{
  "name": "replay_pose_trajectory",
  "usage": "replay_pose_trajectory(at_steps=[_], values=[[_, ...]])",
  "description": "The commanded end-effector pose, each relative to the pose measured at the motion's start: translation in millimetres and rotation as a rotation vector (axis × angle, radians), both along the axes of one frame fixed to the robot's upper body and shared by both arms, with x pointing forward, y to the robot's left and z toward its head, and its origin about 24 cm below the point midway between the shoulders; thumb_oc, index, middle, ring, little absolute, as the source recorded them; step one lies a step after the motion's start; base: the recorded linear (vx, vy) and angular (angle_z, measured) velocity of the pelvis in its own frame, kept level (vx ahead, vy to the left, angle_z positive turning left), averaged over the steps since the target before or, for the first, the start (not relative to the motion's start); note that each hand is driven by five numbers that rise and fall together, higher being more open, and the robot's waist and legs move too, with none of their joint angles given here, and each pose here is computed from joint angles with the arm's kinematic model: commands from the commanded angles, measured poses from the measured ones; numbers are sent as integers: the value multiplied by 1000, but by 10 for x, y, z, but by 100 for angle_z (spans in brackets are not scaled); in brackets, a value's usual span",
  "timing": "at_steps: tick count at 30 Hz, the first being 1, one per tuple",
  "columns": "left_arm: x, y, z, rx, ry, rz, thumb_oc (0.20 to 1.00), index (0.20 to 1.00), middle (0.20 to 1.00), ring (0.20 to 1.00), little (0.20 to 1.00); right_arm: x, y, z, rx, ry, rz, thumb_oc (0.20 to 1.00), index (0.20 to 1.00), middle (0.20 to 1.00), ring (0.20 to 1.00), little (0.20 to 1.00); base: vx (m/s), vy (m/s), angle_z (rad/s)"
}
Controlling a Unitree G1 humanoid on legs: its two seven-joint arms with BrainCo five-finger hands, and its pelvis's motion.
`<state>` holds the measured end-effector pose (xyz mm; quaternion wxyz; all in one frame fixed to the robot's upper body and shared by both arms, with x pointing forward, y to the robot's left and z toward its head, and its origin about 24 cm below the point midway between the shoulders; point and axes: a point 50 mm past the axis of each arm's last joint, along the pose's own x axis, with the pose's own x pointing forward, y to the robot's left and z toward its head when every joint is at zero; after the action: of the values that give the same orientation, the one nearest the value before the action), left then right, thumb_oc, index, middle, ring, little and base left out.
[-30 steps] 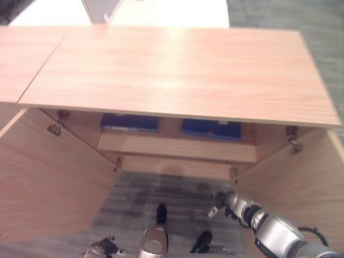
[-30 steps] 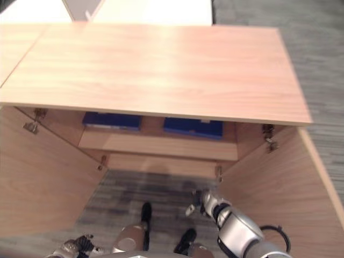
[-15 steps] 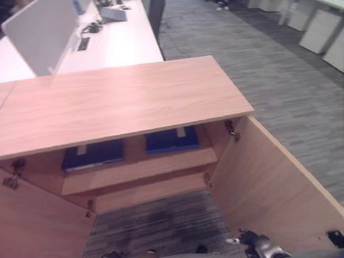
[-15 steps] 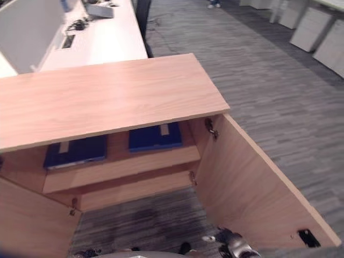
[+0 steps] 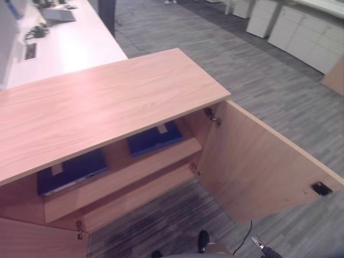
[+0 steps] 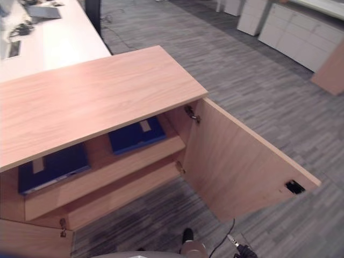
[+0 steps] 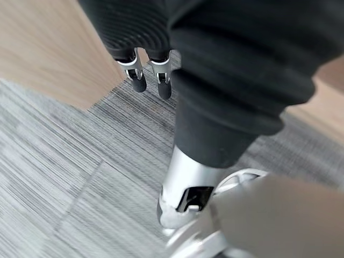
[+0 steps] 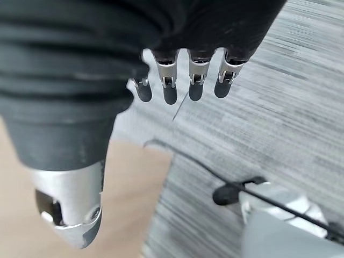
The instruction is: Put the empty folder in the office cabinet
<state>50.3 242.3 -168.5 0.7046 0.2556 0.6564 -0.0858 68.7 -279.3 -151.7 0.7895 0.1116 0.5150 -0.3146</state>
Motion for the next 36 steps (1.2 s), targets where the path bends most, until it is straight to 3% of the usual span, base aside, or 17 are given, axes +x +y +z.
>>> replay_pose_trajectory(at_steps=[1, 6, 12, 17, 27, 31, 36], values=[[-128, 2, -10, 0, 31, 73, 1000, 1000, 1000, 1000, 1000, 36, -76, 28, -45, 2, -21, 1000, 1000, 1000, 1000, 1000, -131, 0, -58], [-109, 31, -2, 12, 18, 99, 1000, 1000, 1000, 1000, 1000, -50, -221, 67, -95, 53, 1, 1000, 1000, 1000, 1000, 1000, -116, -21, -38], [73, 132, 44, 51, -42, 95, 1000, 1000, 1000, 1000, 1000, -255, -394, 112, -119, 76, -135, 1000, 1000, 1000, 1000, 1000, -18, -91, 0], [83, 209, 69, 73, -49, 74, 1000, 1000, 1000, 1000, 1000, -122, -545, 223, -181, -4, -159, 1000, 1000, 1000, 1000, 1000, -37, -173, -22], [-107, 129, 25, 59, -35, 81, 1000, 1000, 1000, 1000, 1000, 894, -1011, 1121, -582, -340, 214, 1000, 1000, 1000, 1000, 1000, -6, -259, -15], [-66, 197, 49, 64, -67, 119, 1000, 1000, 1000, 1000, 1000, 1233, -974, 1549, -705, -467, 468, 1000, 1000, 1000, 1000, 1000, -26, -246, 4], [-59, 259, 70, 67, -68, 118, 1000, 1000, 1000, 1000, 1000, 1413, -792, 1766, -715, -576, 657, 1000, 1000, 1000, 1000, 1000, -19, -193, 7]])
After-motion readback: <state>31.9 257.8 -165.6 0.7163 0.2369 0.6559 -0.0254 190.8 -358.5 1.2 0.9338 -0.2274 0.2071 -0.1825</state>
